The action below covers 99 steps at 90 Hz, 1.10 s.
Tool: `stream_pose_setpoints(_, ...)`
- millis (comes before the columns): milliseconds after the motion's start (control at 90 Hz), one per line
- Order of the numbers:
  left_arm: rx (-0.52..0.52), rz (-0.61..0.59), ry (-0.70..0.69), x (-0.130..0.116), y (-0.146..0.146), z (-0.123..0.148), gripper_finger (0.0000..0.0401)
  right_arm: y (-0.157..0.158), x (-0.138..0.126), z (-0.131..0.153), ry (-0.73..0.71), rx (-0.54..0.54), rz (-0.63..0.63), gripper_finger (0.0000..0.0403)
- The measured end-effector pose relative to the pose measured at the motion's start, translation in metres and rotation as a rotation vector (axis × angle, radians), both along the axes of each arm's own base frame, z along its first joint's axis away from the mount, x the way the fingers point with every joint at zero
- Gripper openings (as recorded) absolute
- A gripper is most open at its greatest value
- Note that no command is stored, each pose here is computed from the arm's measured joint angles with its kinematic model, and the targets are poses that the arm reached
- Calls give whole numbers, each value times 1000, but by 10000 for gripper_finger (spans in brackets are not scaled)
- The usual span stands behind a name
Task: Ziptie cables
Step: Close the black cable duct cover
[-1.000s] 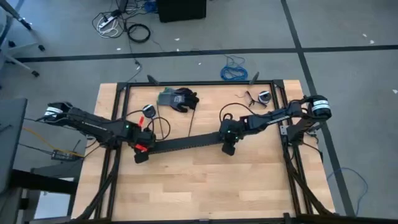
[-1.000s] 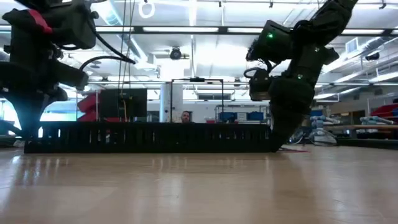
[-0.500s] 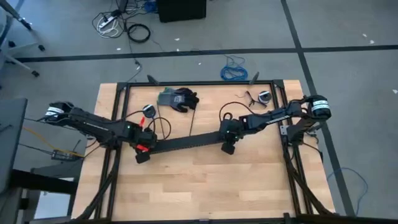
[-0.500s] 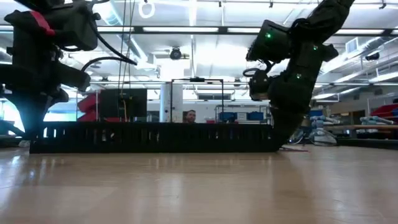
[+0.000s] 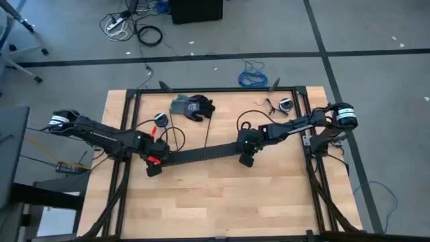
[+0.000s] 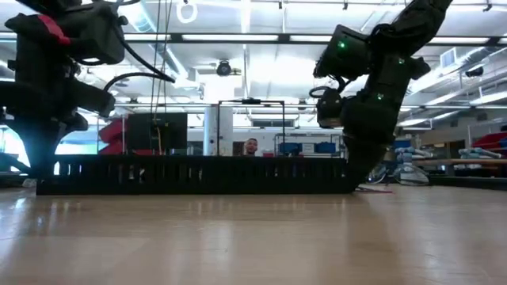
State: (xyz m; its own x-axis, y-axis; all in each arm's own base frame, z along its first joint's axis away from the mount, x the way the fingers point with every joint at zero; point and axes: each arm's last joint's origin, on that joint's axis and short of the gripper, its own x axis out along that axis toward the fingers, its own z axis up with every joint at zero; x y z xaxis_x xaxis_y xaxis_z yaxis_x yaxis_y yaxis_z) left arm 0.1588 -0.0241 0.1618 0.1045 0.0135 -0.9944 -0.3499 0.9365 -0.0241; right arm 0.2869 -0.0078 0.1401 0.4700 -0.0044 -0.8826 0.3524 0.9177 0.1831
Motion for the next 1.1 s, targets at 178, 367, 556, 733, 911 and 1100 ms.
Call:
stream_pose_setpoints(178, 2, 16, -4, 1, 0, 1, 0, 0, -1, 0, 26, -11, -32, 0)
stream_pose_setpoints(367, 0, -2, -28, 3, 1, 0, 0, 0, 0, 1, 4, 5, -4, 0)
stream_pose_setpoints(556, 20, 17, -27, 3, 1, 1, 0, 1, 1, 0, -6, 7, -19, 0)
stream_pose_setpoints(733, 22, 23, -18, 2, 1, 0, 0, 3, -1, 0, 15, 5, -12, 0)
stream_pose_setpoints(911, 27, 28, -23, 2, 2, 1, 0, 2, -3, 2, 34, -49, -38, 0)
stream_pose_setpoints(1100, 27, 27, -25, 3, 2, 1, 0, -3, -5, 10, 12, -117, -81, 0)
